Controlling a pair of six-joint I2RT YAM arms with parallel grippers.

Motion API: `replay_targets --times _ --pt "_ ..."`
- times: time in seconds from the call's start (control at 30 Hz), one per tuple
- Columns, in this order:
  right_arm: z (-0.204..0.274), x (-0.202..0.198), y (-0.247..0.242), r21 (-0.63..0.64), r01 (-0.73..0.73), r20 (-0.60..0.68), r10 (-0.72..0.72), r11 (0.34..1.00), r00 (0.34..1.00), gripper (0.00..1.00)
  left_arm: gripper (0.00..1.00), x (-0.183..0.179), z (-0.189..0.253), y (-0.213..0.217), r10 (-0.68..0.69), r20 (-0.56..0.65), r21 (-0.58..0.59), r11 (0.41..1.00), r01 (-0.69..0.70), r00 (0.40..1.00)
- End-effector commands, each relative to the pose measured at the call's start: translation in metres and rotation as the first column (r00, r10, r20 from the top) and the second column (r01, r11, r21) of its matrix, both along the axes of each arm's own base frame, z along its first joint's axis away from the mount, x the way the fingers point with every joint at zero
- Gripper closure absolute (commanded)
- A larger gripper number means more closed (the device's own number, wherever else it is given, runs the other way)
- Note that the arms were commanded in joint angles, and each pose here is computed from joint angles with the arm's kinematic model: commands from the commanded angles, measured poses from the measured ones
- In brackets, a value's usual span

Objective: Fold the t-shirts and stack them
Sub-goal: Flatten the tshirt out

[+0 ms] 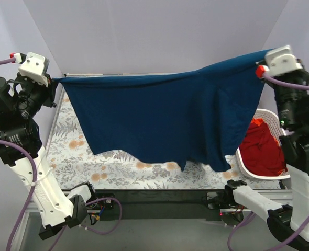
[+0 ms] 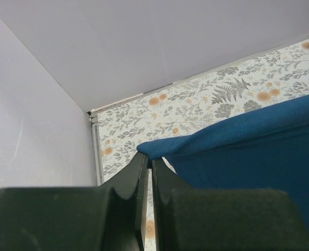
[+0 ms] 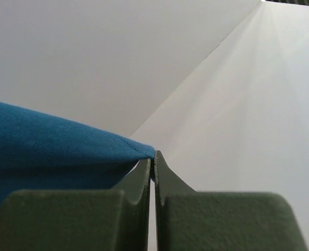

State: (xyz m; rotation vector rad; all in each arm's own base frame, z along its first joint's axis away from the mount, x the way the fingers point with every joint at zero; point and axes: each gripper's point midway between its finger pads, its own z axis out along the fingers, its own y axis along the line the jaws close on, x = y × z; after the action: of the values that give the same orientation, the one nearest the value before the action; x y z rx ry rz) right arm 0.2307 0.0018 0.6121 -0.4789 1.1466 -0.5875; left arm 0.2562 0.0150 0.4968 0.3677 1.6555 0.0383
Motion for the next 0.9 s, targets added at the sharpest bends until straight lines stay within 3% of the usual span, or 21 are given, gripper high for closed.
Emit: replay_targets --times 0.0,0.13,0.27,0.47,0.63,0.87 --pt "-0.008 0.041 0.003 -0.132 0.093 0.034 -0.089 0.987 0.995 0.99 1.00 0.010 -0.015 0.016 0.055 -0.049 0.012 0.998 -0.054 0.997" --pt "-0.052 0.109 0.021 -0.179 0.095 -0.014 -0.099 0.979 0.995 0.99 1.00 0.038 -0.061 0.022 0.010 -0.207 -0.067 0.997 -0.025 0.978" --pt "-0.110 0.179 0.044 -0.197 -0.019 -0.128 -0.007 0.980 0.992 0.99 1.00 0.070 -0.125 0.028 -0.015 -0.375 -0.153 0.987 -0.046 0.927" --pt "-0.208 0.275 0.097 -0.204 -0.223 -0.323 0.149 0.953 0.935 0.99 1.00 0.135 -0.198 0.020 0.009 -0.469 -0.099 0.993 -0.062 0.883" --pt "-0.186 0.310 0.106 -0.173 -0.201 -0.302 0.142 0.964 0.942 0.99 1.00 0.177 -0.210 0.028 0.050 -0.475 -0.142 0.981 -0.133 0.879" --pt "-0.108 0.286 0.097 -0.156 -0.155 -0.153 0.131 0.976 0.980 0.99 1.00 0.194 -0.151 0.026 0.034 -0.350 -0.155 0.984 -0.093 0.936"
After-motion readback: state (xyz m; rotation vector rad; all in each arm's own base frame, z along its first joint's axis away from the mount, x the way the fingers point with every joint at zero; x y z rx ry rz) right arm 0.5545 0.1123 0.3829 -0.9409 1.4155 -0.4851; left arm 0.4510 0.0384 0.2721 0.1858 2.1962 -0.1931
